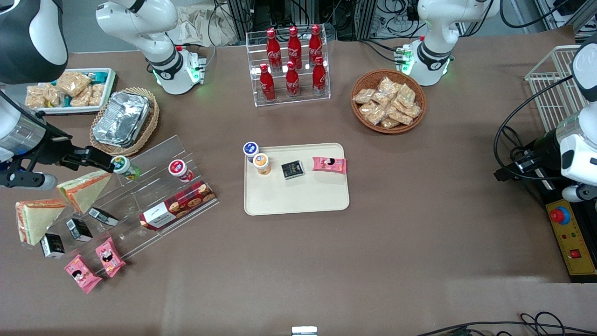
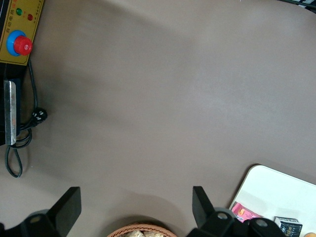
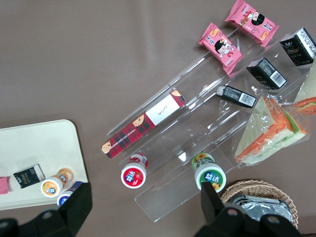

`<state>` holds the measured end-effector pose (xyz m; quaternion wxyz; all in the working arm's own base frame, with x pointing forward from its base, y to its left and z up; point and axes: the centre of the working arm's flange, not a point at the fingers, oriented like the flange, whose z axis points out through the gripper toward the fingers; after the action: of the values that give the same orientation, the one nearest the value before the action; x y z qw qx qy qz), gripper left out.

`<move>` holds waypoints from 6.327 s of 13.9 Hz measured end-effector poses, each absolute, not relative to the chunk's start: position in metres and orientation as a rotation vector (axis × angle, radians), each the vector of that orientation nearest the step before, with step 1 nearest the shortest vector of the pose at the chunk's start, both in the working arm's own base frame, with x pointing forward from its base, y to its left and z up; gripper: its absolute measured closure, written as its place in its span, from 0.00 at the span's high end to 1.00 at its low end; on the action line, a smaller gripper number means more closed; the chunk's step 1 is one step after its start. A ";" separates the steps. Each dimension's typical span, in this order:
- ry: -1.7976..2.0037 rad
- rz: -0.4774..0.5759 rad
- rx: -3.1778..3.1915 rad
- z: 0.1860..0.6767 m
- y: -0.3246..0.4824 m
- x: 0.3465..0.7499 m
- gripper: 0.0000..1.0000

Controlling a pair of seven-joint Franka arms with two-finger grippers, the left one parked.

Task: Place sandwich on tray
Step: 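Move the right gripper toward the wrapped sandwiches on the acrylic stand, then lower the right gripper over a wrapped sandwich and close on it, then lift the wrapped sandwich up out of the acrylic stand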

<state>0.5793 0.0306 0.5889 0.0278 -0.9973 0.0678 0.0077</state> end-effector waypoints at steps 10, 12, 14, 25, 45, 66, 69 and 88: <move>0.272 0.021 -3.075 0.589 0.009 0.580 0.98; 0.338 0.017 -3.068 0.589 -0.014 0.580 0.98; 0.423 -0.004 -3.057 0.590 -0.048 0.580 0.98; 0.578 -0.180 -3.119 0.552 -0.204 0.591 0.98; 0.823 -0.046 -3.081 0.400 -0.276 0.615 0.98; 0.605 -0.011 -3.127 0.381 -0.287 0.619 0.36; 0.559 0.076 -3.112 0.425 -0.277 0.616 0.22; 1.049 0.317 -2.881 0.592 0.113 0.578 0.22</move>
<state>0.5778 0.1134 0.5924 0.0294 -0.9342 0.3403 0.1028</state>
